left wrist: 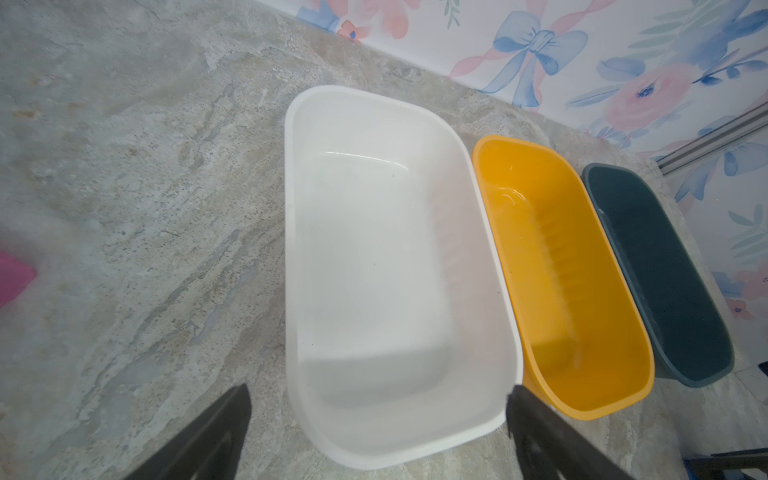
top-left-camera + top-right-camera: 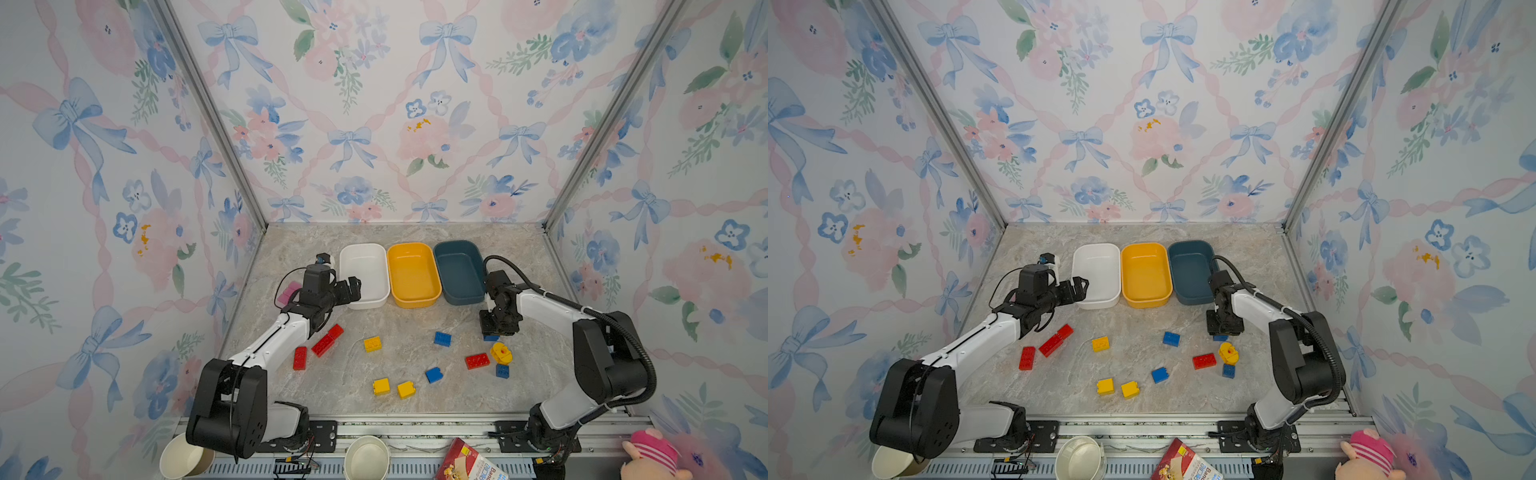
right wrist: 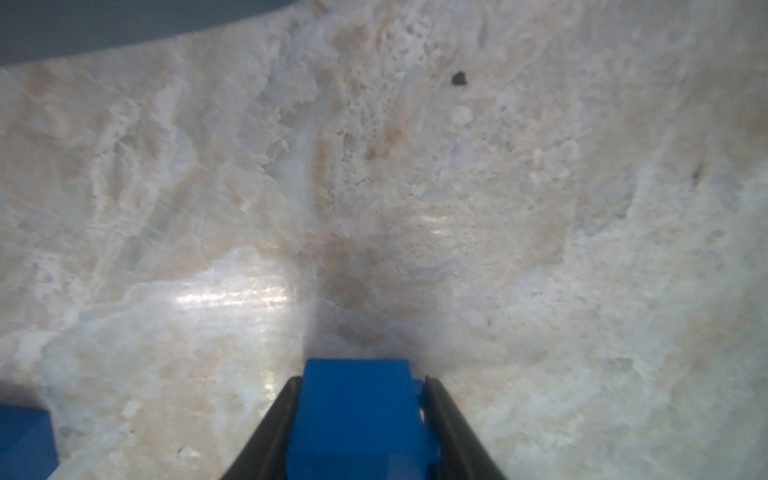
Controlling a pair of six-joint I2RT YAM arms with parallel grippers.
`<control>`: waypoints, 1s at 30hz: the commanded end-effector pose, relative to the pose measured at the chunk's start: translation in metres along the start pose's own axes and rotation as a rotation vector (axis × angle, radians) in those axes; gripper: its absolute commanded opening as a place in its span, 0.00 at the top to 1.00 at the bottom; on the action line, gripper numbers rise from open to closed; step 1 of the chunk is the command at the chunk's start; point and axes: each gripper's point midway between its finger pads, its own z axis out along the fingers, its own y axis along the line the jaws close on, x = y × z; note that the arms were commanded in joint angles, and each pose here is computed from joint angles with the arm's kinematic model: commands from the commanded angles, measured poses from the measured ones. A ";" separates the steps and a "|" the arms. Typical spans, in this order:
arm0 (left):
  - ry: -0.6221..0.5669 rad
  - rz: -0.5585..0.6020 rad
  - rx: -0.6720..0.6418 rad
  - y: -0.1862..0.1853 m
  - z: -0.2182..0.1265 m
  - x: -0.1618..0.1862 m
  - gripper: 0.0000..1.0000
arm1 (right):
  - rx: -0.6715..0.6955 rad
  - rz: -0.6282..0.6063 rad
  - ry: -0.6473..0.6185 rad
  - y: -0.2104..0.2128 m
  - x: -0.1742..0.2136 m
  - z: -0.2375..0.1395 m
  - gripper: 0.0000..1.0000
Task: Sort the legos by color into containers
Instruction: 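Carry the blue brick over the teal bin while the left gripper lowers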
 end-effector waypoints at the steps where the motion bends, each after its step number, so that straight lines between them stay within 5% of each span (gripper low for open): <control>1: -0.015 -0.015 0.027 -0.005 -0.006 -0.001 0.02 | 0.015 -0.013 0.000 0.002 0.000 -0.004 0.62; 12: -0.021 -0.014 0.035 -0.006 -0.011 0.001 0.02 | -0.088 0.012 -0.117 0.017 -0.020 -0.064 0.64; 19: -0.006 -0.013 0.036 -0.003 -0.013 0.013 0.02 | -0.129 0.025 -0.260 0.029 -0.075 -0.106 0.63; 30: -0.007 -0.021 0.028 0.003 -0.019 0.021 0.02 | -0.091 0.028 -0.260 0.041 -0.163 -0.070 0.63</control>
